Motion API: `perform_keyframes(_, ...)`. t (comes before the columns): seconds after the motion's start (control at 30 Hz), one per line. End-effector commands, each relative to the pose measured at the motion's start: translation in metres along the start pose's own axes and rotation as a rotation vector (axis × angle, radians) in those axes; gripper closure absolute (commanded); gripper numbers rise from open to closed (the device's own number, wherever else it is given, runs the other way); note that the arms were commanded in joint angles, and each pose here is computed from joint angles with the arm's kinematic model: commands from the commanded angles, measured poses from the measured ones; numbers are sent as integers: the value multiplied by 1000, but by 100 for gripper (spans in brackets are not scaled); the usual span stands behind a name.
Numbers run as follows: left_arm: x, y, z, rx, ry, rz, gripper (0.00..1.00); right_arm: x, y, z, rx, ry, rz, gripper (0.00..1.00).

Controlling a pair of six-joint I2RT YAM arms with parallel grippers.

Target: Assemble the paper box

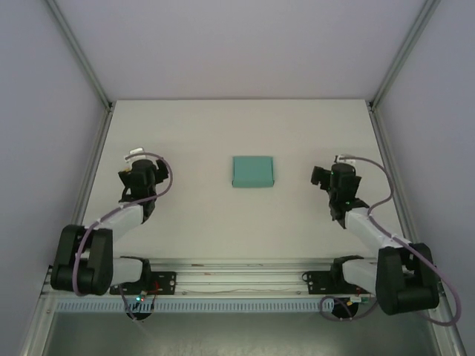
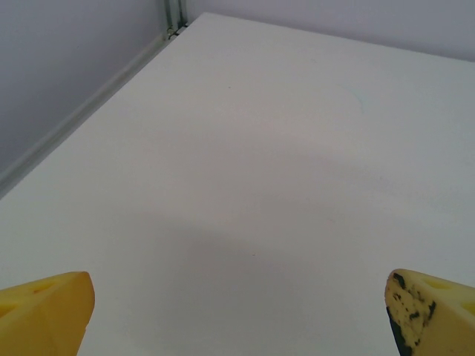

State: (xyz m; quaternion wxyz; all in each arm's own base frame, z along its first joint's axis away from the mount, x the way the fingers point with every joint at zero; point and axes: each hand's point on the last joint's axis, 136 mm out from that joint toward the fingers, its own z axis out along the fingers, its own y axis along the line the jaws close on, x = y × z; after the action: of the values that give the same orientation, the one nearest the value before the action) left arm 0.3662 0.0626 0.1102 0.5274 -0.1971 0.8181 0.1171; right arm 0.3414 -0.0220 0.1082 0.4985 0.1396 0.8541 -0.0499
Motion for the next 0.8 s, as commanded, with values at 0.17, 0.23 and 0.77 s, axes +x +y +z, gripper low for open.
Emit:
perform_keyframes(0.17, -15, 8, 10, -2, -173, -11, 0, -35, -5, 23, 7, -220, 77, 0)
perform_keyframes(0.23, -10, 3, 8, 31, -149, -3, 0, -26, -4, 37, 8, -194, 67, 0)
perform_keyframes(0.77, -2, -4, 9, 88, -175, 13, 0, -17, -8, 50, -23, -159, 98, 0)
